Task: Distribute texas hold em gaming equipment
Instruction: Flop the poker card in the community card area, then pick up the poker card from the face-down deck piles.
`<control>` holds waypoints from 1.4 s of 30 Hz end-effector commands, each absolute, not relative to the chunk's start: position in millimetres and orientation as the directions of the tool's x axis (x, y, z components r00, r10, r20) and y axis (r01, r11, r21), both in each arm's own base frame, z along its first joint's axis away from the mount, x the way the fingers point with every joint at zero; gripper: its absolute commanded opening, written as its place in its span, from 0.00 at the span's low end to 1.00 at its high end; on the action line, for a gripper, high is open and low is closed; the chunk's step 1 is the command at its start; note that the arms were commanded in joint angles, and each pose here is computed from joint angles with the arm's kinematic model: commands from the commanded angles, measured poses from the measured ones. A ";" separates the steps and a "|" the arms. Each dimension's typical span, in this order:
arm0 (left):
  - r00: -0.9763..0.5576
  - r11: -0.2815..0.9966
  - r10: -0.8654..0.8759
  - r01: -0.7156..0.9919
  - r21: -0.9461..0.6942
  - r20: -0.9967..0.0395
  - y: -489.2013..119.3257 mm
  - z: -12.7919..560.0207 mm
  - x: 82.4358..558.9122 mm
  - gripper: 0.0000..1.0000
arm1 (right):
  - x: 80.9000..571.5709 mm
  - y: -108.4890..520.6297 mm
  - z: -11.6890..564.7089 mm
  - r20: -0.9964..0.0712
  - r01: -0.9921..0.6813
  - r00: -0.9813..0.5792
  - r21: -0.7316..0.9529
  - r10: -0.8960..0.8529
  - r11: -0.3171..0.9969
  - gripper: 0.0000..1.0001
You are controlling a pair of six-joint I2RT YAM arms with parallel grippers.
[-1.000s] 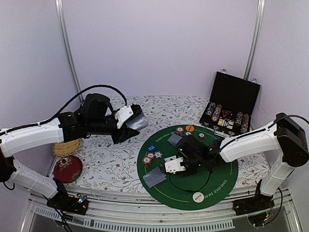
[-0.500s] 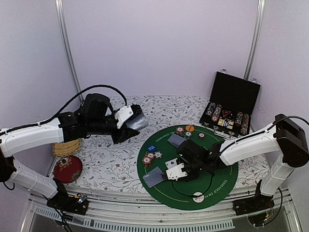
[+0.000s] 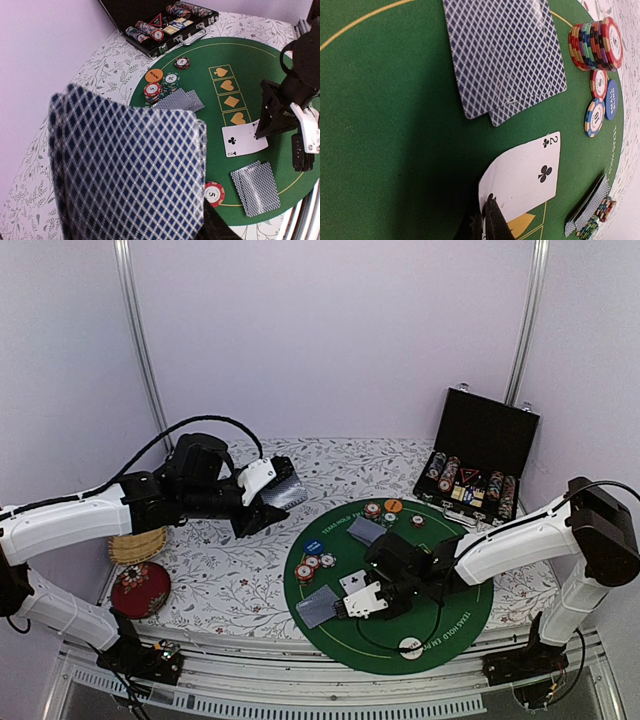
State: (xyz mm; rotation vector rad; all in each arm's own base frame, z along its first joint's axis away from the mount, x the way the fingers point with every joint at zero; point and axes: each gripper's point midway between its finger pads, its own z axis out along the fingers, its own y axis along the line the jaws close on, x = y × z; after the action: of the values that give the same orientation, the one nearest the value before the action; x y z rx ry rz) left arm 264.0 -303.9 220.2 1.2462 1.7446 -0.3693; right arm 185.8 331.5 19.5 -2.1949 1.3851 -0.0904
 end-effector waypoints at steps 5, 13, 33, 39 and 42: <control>-0.034 0.441 0.572 0.856 0.272 -0.819 -303.7 223.5 264.3 0.45 | 168.1 319.5 12.5 -0.194 -0.824 0.500 -0.407 -0.844 -0.395 0.18; -0.036 0.439 0.574 0.856 0.271 -0.818 -304.0 222.5 264.4 0.45 | 168.7 331.9 73.0 -0.278 -0.800 0.507 -0.505 -0.816 -0.325 0.46; -0.035 0.434 0.570 0.861 0.265 -0.821 -305.2 223.1 263.2 0.45 | 278.2 410.1 328.5 -0.945 -0.942 -0.303 0.277 -0.123 0.190 0.97; -0.035 0.435 0.571 0.860 0.267 -0.820 -304.8 223.1 263.7 0.45 | 277.5 453.1 301.6 -0.934 -0.959 -0.271 0.240 -0.232 0.152 0.95; -0.035 0.435 0.569 0.861 0.265 -0.821 -305.2 223.3 263.3 0.45 | 280.8 459.2 288.0 -0.929 -0.959 -0.273 0.241 -0.250 0.150 0.95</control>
State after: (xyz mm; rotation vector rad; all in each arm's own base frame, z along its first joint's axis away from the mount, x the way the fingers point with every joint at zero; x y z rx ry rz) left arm 264.0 -304.0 220.2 1.2467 1.7442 -0.3695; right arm 289.0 448.3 306.8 -1.1113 1.6256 1.1598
